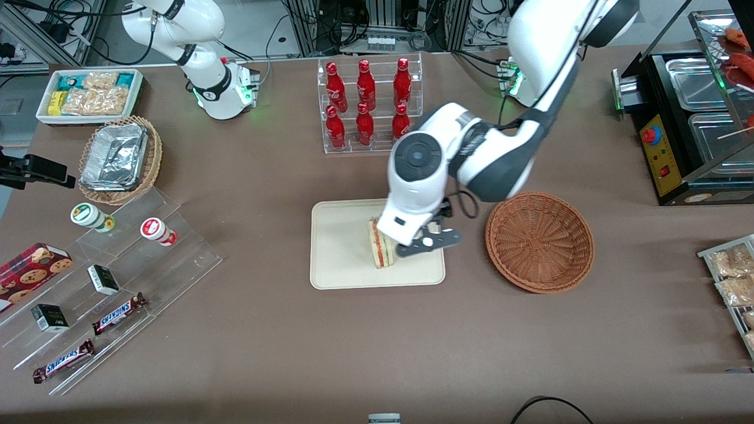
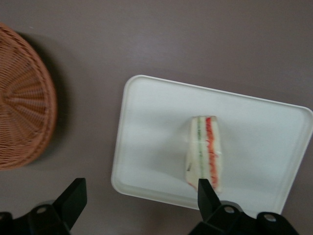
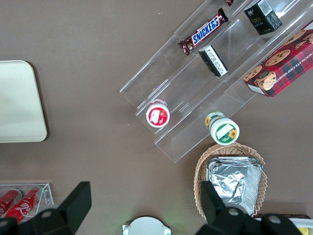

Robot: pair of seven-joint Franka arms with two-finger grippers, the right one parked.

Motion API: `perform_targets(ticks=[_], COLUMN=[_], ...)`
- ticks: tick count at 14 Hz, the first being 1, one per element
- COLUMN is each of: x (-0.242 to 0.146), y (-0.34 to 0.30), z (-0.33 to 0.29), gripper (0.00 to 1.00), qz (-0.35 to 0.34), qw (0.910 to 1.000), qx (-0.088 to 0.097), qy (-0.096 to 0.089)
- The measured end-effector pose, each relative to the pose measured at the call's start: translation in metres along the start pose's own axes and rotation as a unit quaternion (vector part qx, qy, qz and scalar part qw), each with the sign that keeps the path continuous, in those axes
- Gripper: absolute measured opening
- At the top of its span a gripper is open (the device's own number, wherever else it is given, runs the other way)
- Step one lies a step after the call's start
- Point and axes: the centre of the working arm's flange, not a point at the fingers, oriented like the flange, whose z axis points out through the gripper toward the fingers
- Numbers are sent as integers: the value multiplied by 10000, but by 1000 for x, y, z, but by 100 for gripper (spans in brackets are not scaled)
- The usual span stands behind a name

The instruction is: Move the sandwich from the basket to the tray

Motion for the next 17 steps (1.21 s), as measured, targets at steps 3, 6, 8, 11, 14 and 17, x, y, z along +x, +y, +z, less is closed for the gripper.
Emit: perform_targets(ticks=[3, 6, 8, 11, 14, 17], x=[37, 73, 82, 77, 66, 60], y=[-58, -133, -177, -215, -239, -266], z=[-10, -20, -31, -47, -64, -79], gripper=[100, 100, 100, 100, 100, 100], qz=[333, 806, 1030, 1284, 1510, 1787], qw=[9991, 9962, 9940, 9909, 9879, 9834], qx=[187, 155, 98, -53, -92, -142], qy=[-169, -291, -340, -410, -355, -292])
